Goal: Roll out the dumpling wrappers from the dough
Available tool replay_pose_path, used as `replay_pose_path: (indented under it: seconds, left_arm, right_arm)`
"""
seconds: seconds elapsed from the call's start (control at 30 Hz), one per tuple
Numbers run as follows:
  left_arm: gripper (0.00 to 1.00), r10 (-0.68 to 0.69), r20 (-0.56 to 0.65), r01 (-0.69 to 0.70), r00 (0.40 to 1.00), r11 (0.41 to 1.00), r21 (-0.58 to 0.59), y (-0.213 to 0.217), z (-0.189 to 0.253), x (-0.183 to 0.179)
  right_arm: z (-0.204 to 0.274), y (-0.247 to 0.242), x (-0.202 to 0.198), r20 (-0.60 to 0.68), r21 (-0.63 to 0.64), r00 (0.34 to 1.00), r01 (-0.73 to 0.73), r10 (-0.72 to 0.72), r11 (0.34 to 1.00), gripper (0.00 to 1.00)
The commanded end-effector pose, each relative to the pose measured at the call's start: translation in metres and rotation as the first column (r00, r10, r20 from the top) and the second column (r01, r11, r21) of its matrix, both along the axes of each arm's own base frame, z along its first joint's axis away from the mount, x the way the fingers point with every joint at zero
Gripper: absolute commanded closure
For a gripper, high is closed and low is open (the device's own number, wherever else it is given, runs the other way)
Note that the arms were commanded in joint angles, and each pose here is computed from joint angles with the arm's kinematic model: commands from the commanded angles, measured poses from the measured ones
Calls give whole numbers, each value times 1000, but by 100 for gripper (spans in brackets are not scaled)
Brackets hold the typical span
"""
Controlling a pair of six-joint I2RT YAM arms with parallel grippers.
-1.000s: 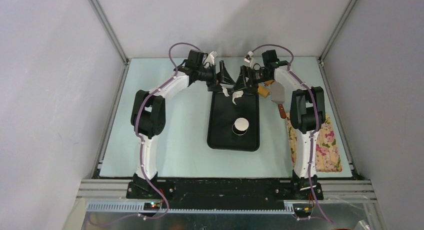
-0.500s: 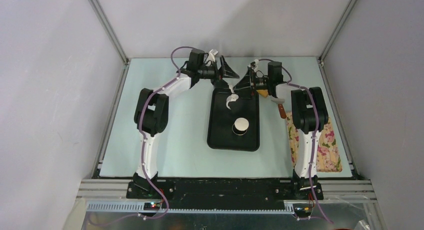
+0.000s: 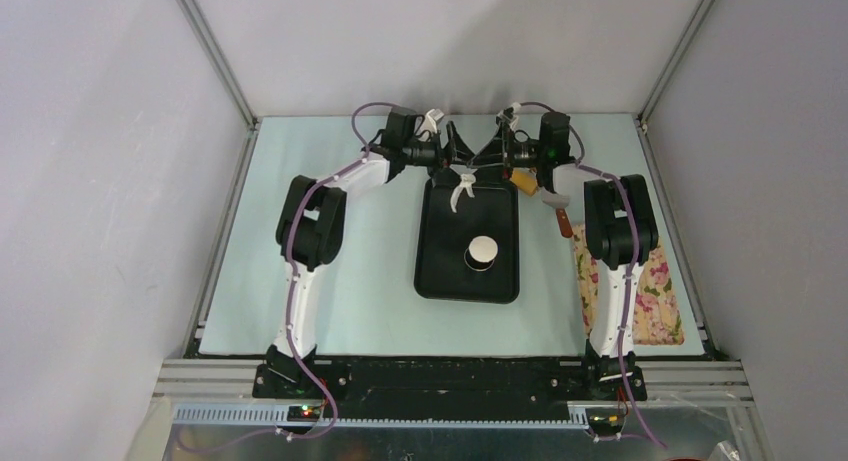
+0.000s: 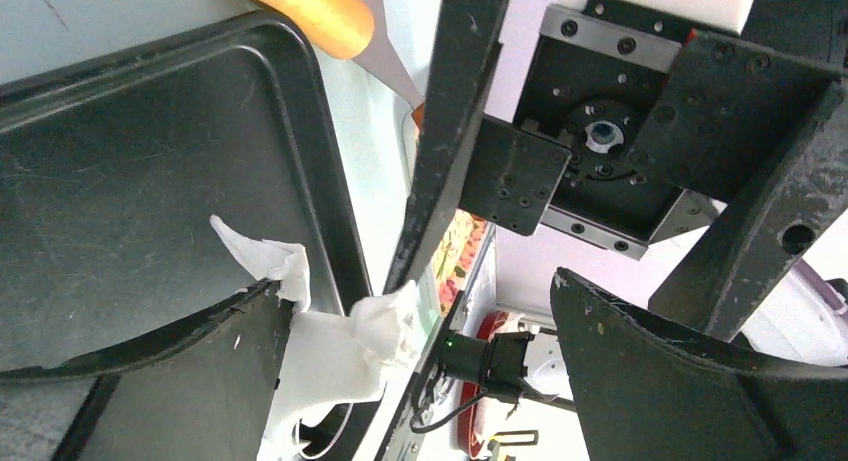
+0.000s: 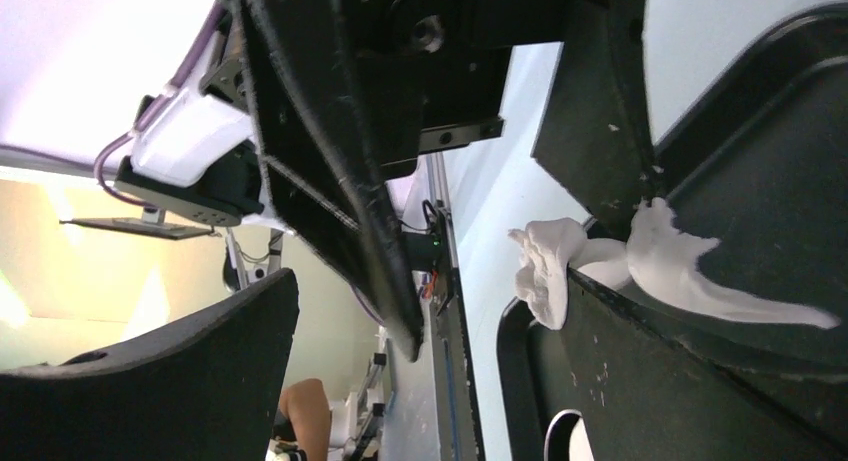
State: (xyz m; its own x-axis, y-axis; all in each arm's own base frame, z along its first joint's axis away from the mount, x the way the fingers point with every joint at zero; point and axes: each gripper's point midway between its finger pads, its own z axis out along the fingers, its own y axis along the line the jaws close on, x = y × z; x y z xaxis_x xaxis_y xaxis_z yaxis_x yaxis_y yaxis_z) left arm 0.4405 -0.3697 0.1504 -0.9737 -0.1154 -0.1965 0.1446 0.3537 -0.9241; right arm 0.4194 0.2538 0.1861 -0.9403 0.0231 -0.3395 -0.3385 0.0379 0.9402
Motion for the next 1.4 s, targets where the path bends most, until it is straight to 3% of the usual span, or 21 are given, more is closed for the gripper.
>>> replay_pose_path:
  seconds: [0.0,0.07,0.3,0.77,0.9,1.1,1.27,1.37]
  left_arm:
    - [0,-44,54,48,998,996,-79,-6,37,-10]
    - [0,-48,38,51,998,993,-104,-7,43,-12]
    - [0,-63,30,67,998,985,-157,-7,58,-21]
    - [0,-46,-13,40,999,946,-322,-11,87,-11]
    - [0,-31,-11,25,999,943,-331,-7,88,-6]
    - [0,16,-33,-26,999,950,-311,7,72,1]
    - [0,11,-30,-20,999,953,-301,5,67,-2]
    - [0,35,-16,-37,999,969,-244,8,60,1]
  right_arm:
    - [-6,-2,16,92,-87,995,48,-40,995,1]
    - [-22,-6,13,60,-153,997,54,-45,987,1]
    - [-31,-22,25,130,-244,988,109,-78,964,1]
    - [-48,-3,-1,174,-329,985,41,18,943,1]
    - [-38,-12,1,263,-395,964,75,34,916,1]
    - [-14,-31,9,463,-522,885,222,55,824,1]
    - [3,-18,5,498,-532,862,220,92,818,1]
    - [9,-12,4,543,-571,829,252,130,781,1]
